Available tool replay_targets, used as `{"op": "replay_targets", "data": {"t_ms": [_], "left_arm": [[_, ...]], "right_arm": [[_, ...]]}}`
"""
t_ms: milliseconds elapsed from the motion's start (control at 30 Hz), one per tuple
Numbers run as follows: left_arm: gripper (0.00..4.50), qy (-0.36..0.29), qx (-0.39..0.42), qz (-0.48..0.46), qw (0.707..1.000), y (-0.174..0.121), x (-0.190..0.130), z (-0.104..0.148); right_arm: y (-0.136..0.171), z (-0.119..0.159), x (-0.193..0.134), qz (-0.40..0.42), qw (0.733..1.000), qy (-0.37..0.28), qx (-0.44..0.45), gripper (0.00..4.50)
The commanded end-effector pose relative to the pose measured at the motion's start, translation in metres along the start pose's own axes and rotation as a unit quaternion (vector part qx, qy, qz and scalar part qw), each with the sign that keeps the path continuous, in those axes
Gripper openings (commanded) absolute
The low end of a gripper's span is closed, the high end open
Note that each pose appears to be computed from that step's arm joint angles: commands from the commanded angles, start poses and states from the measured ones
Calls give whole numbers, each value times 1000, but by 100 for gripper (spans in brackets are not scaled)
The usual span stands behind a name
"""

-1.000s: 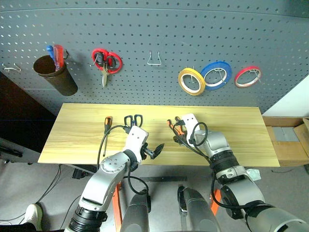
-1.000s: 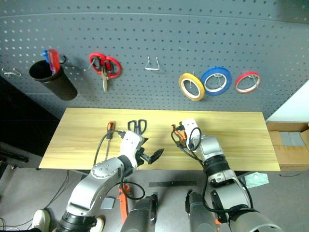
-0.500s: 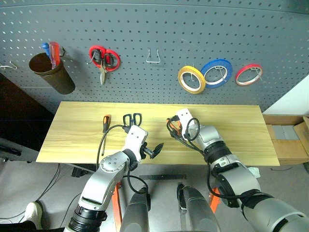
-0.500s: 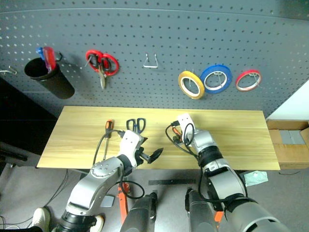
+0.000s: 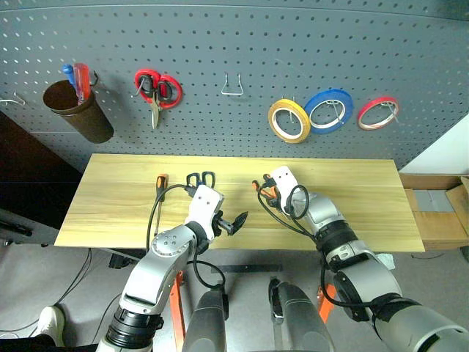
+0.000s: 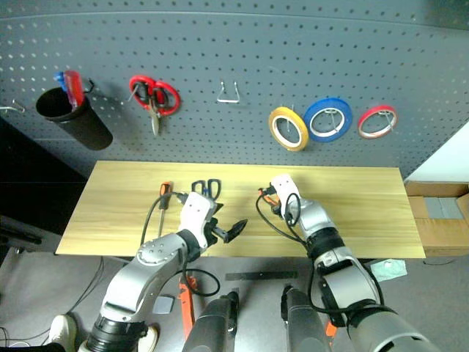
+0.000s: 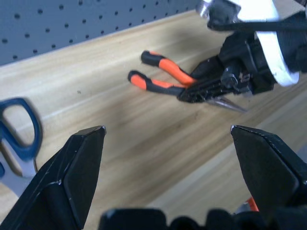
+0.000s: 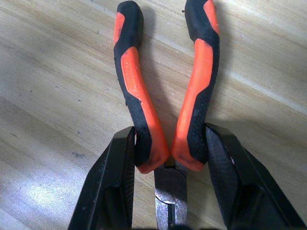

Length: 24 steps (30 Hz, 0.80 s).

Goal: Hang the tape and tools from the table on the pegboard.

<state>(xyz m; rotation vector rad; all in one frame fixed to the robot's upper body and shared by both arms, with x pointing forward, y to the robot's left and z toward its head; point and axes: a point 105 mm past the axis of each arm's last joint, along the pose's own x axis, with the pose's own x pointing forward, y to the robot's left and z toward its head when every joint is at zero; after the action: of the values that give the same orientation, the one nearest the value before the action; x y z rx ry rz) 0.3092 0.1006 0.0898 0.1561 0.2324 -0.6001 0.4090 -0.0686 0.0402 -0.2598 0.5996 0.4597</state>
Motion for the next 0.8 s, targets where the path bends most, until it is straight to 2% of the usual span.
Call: {"op": "replay_targets", "data": {"t_ms": [33,233,333,467,600,700,800], "left_arm": [[450,-28,9,6,1000,2,-5,15],[450,-70,19,25,997,5,-22,40],[450,-104,31,38,993,7,-33,57],[450,-141,45,98,984,24,-44,78],[450,-148,51,127,979,35,-44,84],[450,-148,58,126,979,37,-39,86],[450,-154,64,133,977,45,-35,93]], "right_arm": [[2,24,-21,31,996,-84,-10,173],[14,49,-83,79,975,-205,6,173],[32,59,-109,123,959,-256,20,173],[51,80,-130,154,931,-330,19,173],[67,99,-131,173,910,-377,-9,173],[61,136,-127,147,886,-439,-26,173],[31,189,-138,22,844,-530,-82,173]]}}
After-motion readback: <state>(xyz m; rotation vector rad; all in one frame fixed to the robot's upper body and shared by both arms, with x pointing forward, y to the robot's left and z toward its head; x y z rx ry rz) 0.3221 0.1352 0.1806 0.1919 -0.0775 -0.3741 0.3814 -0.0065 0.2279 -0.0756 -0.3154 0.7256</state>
